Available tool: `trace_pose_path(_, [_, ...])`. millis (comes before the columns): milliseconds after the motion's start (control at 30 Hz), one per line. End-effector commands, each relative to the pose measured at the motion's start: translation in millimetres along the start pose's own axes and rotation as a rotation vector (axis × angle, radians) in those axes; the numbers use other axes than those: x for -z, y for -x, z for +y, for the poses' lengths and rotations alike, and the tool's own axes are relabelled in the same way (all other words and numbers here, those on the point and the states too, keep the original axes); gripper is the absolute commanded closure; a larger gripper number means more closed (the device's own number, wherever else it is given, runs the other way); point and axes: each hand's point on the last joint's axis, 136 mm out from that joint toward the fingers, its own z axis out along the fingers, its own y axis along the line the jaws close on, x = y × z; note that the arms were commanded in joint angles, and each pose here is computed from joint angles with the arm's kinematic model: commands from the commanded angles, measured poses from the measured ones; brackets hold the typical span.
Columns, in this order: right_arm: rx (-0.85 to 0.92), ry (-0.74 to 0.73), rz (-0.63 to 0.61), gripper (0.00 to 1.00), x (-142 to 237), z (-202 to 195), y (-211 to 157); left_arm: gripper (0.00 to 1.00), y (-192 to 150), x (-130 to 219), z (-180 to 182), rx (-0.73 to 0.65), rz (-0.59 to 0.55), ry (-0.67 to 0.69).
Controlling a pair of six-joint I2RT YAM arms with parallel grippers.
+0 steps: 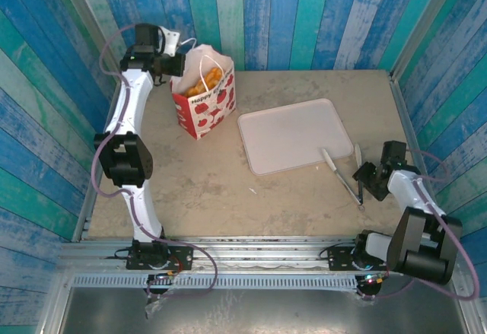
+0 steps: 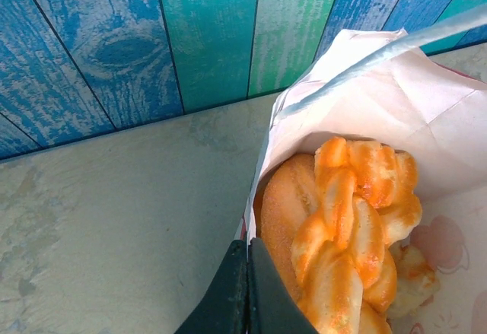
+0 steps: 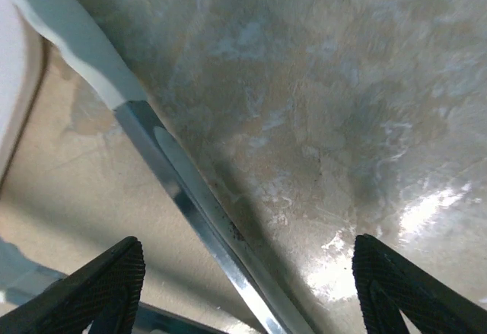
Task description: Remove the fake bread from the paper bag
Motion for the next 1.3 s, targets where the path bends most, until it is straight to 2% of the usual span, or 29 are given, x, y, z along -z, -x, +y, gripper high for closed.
trace_pose_path(0, [0.025,0.026,0.019,0.32,-6.6,8.7,2.8,1.0,43.6,33.3,-7.1,-0.037,-0.14,-0.003])
trace_pose_path(133, [0.038,0.009,0.025,0.38,-11.3,12.7,5.8,1.0,43.2,34.2,-7.7,-0.039,-0.135,-0.004])
trace_pose_path(333, [0.051,-0.039,0.036,0.68,-14.9,10.8,5.4,1.0,43.6,38.9,-10.6,-0.038,-0.138,-0.013])
trace_pose_path(633, [0.114,-0.127,-0.016,0.99,1.3,5.7,11.8,0.99,38.8,37.7,-8.5,-0.024,-0.12,-0.004])
trace_pose_path(800, [0.162,-0.123,-0.071,0.99,20.6,10.8,16.4,1.0,40.8,39.4,-8.5,-0.03,-0.128,0.0])
trace_pose_path(1033, [0.293,-0.073,-0.14,0.99,48.0,43.7,11.5,1.0,57.3,57.9,-7.8,-0.062,-0.178,0.032])
trace_pose_path(1267, [0.431,-0.005,-0.123,0.99,55.8,78.2,-11.0,1.0,75.4,75.3,-6.6,-0.126,-0.234,0.068])
